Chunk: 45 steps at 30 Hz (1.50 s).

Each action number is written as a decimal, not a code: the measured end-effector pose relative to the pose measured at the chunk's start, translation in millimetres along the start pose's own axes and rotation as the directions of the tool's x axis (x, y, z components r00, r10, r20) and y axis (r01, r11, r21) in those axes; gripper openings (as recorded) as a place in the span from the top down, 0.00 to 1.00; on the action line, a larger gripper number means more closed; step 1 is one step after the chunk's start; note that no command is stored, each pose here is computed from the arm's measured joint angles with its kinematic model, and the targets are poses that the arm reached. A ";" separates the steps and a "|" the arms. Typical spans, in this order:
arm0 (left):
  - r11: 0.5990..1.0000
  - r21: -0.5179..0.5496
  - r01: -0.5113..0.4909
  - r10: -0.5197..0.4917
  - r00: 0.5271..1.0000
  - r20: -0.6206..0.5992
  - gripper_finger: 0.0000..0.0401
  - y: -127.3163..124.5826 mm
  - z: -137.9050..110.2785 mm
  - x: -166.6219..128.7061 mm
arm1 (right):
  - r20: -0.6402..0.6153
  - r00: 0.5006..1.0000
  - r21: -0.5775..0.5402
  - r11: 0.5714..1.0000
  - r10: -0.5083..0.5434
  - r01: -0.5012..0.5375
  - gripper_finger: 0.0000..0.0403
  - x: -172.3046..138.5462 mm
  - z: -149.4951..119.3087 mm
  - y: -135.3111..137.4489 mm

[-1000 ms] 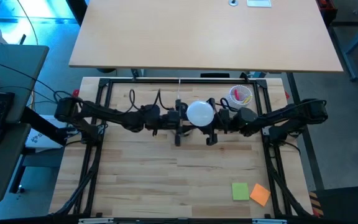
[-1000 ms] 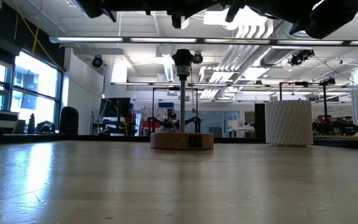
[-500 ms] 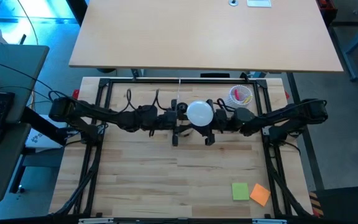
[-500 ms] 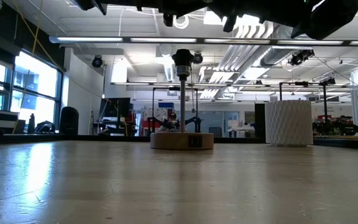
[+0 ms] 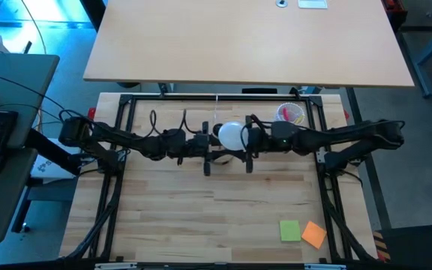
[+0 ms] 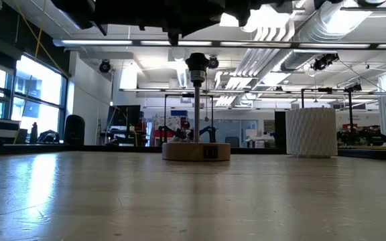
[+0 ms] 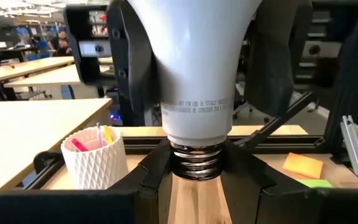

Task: Screw lightbulb
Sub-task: Insert the white lightbulb into the desk lamp

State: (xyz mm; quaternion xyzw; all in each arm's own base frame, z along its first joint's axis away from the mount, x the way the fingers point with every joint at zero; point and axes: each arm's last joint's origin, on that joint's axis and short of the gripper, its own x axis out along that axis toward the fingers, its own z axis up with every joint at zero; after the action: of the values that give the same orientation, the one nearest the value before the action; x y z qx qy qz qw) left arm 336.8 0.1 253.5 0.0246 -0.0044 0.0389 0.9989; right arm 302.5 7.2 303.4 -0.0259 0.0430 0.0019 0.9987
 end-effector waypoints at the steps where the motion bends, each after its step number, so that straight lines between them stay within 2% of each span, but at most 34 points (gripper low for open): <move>1: 1.000 -0.008 -0.002 0.002 1.000 0.001 0.76 1.0 -1.6 -0.9 | -0.010 1.000 -0.004 1.000 -0.001 0.001 0.48 0.4 2.9 -0.3; 9: 0.999 -0.036 -0.012 0.013 1.000 0.027 0.76 2.4 -13.1 -8.9 | -0.028 0.998 -0.010 0.998 -0.060 0.060 0.52 0.5 11.3 -2.3; 14: 0.999 -0.032 -0.019 0.019 1.000 0.020 0.76 2.8 -13.9 -8.9 | -0.024 0.997 0.006 0.998 -0.070 0.070 0.61 1.5 9.4 -2.2; 19: 0.999 -0.024 -0.026 0.026 1.000 0.005 0.76 3.1 -15.0 -8.9 | -0.015 0.997 0.022 0.996 -0.082 0.082 0.61 2.7 9.3 -4.9; 21: 0.998 -0.028 -0.055 0.054 0.998 -0.024 0.69 3.9 -17.5 -8.9 | -0.026 0.995 0.021 0.995 -0.092 0.093 0.61 2.9 7.7 -8.9; 26: 0.985 0.010 -0.175 0.172 0.951 -0.259 0.48 7.1 -43.6 -12.9 | 0.030 0.992 0.014 0.992 -0.124 0.124 0.61 0.4 15.0 -30.6; 29: 0.976 0.006 -0.220 0.212 0.932 -0.295 0.43 8.1 -40.5 -16.7 | 0.000 0.994 0.031 0.993 -0.113 0.113 0.62 5.0 4.8 -49.2; 31: 0.976 0.023 -0.216 0.211 0.916 -0.341 0.43 5.1 -44.6 -20.1 | 0.031 0.995 0.042 0.995 -0.096 0.095 0.62 10.2 1.4 -62.5; 37: 0.967 0.061 -0.246 0.251 0.907 -0.338 0.45 -2.3 -28.0 -32.1 | -0.007 0.996 0.073 0.994 -0.086 0.087 0.62 36.3 -34.3 -86.3; 39: 0.961 0.089 -0.262 0.276 0.888 -0.368 0.46 -4.4 -26.4 -38.7 | 0.020 0.996 0.069 0.994 -0.085 0.084 0.62 39.8 -35.3 -87.7; 45: 0.934 0.144 -0.328 0.358 0.860 -0.363 0.47 -9.2 -8.0 -58.1 | 0.000 0.997 0.064 0.995 -0.081 0.081 0.62 40.9 -38.2 -87.6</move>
State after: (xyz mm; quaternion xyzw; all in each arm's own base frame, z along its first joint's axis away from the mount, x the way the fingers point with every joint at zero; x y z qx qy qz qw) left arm 279.7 -13.2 244.5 0.0539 0.1884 0.2202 0.9556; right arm 340.5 -82.2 266.4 0.0042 0.0404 -0.0398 0.9984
